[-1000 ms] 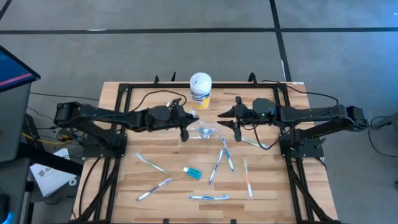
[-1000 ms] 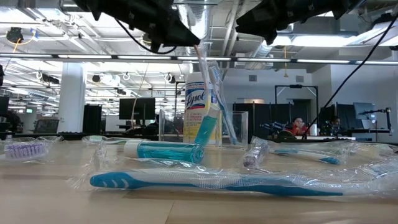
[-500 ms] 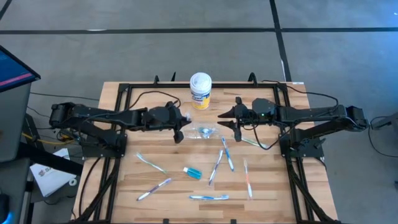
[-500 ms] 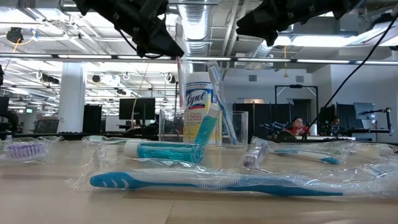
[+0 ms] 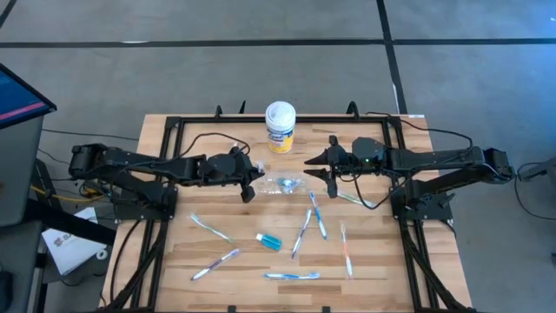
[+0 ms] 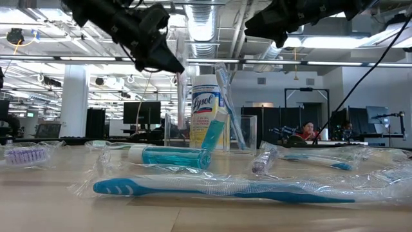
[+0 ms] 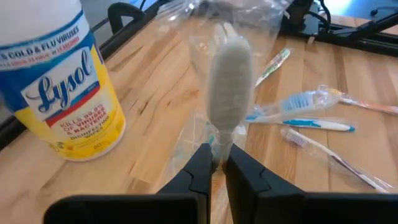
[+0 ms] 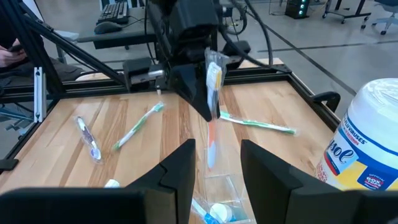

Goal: Pick & Place toothbrushing station
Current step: Put the top orange toothbrush into the transparent organizer

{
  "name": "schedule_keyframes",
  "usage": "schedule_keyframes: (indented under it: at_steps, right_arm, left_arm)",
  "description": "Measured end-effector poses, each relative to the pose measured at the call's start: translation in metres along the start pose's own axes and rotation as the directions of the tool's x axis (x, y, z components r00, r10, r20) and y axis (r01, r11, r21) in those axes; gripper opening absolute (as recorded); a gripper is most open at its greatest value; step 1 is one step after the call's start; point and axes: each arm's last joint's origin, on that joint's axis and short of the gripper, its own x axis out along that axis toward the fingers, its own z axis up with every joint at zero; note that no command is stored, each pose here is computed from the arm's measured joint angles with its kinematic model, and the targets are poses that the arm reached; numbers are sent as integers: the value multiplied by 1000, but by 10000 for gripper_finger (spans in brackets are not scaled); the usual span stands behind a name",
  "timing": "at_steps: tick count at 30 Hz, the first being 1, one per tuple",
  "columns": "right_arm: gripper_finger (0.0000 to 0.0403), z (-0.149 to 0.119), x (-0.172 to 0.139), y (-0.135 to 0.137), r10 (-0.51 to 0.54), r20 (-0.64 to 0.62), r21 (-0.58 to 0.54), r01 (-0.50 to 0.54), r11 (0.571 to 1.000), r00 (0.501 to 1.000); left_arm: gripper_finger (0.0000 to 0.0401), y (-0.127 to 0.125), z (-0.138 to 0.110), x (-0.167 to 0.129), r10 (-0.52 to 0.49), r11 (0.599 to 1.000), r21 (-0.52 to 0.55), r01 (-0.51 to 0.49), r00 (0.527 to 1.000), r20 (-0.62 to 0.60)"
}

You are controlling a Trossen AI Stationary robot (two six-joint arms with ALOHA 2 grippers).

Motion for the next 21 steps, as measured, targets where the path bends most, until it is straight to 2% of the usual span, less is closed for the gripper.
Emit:
schedule_keyframes:
  at_steps: [10, 21]
  right_arm:
    - [118, 0, 0, 0, 0, 0, -2, 0, 1000, 1000]
    - [118, 1, 0, 0, 0, 8, -3, 0, 1000, 1000]
  left_arm:
    - [16, 6, -37, 4, -14, 998, -65, 17, 998, 58]
    - [20, 9, -51, 3, -26, 994, -105, 37, 994, 110]
